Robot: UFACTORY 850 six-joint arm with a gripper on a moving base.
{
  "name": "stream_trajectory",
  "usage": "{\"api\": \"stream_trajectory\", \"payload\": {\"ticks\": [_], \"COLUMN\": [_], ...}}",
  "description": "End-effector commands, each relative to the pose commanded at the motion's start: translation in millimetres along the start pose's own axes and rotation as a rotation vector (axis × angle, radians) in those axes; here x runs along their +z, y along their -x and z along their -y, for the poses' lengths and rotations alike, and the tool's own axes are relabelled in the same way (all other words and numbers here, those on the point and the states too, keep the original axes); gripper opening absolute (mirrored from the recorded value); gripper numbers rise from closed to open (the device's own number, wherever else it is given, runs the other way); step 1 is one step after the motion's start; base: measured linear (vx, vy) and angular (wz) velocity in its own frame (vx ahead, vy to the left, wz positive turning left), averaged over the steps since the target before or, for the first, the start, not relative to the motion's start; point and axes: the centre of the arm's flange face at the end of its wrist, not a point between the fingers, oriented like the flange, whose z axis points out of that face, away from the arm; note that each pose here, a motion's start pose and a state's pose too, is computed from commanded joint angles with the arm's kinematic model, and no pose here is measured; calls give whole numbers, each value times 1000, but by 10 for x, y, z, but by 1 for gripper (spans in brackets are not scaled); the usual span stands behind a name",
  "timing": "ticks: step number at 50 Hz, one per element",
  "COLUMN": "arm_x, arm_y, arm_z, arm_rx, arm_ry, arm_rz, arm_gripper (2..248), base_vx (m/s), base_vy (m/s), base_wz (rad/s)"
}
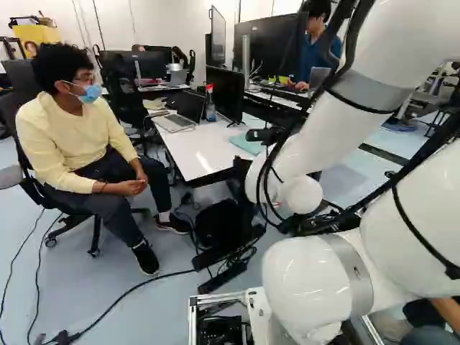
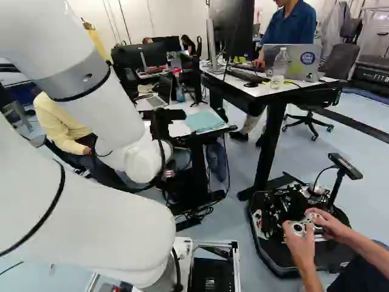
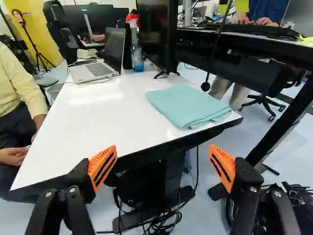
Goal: Clean the table with the green towel
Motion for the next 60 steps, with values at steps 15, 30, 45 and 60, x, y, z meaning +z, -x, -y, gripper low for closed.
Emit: {"api": "stream_trajectory", "payload": {"ticks": [15, 30, 45, 60], "arm_x": [131, 259, 408, 585], "arm_y": [-248, -450, -638, -823], "arm_z": [-47, -94, -185, -303], "arm_rx": [5, 9, 17, 26], "arm_ry": [15, 29, 53, 82], "arm_rz": [-47, -70, -64, -38], "arm_gripper": [247, 247, 247, 247], "base_vx": [0, 0, 0, 0], "base_vy": [0, 0, 0, 0], "base_wz": [0, 0, 0, 0]}}
